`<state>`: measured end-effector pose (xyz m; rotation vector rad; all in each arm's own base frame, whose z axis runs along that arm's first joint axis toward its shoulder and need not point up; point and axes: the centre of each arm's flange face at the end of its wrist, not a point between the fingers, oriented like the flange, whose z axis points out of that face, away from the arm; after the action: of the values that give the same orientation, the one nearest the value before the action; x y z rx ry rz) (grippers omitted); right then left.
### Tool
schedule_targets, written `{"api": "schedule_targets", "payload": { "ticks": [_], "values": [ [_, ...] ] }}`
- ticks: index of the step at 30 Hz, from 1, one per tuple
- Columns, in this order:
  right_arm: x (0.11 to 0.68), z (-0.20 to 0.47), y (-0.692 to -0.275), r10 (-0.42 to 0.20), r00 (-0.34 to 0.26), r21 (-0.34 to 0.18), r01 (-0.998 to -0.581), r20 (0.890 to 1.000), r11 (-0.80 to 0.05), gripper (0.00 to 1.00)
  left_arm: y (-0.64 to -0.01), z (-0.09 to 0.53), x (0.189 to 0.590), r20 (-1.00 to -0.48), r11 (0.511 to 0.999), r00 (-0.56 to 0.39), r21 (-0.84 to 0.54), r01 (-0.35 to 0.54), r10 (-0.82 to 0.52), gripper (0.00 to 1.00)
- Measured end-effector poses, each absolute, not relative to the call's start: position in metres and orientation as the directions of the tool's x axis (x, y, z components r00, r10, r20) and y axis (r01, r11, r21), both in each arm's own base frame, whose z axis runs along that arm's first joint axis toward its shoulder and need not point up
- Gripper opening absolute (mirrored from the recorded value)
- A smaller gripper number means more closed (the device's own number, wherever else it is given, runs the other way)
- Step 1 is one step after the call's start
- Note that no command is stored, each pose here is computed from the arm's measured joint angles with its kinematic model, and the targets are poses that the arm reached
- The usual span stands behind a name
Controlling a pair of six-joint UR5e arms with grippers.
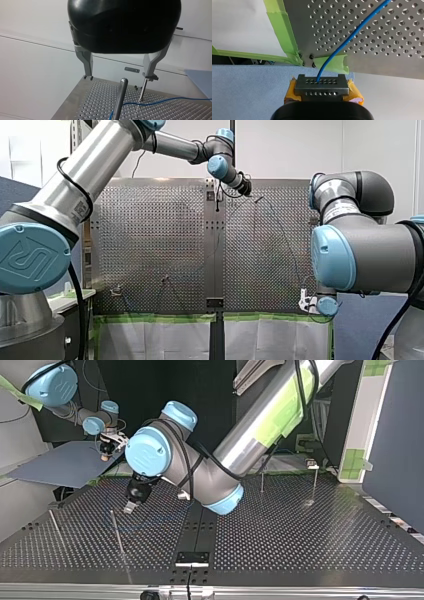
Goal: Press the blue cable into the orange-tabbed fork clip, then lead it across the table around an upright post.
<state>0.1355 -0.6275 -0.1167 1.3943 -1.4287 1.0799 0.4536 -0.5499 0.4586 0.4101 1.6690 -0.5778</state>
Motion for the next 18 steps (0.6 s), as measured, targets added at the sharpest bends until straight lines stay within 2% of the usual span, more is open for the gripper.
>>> {"api": "schedule_targets", "payload": {
  "ticks": [18],
  "values": [
    [0.134,-0.117,-0.628,-0.276,-0.02,-0.019,-1.0,0.961,0.008,0.0,-0.536,0.456,0.458,-0.989,0.895,-0.15,-0.061,0.443,0.006,0.99]
  ]
}}
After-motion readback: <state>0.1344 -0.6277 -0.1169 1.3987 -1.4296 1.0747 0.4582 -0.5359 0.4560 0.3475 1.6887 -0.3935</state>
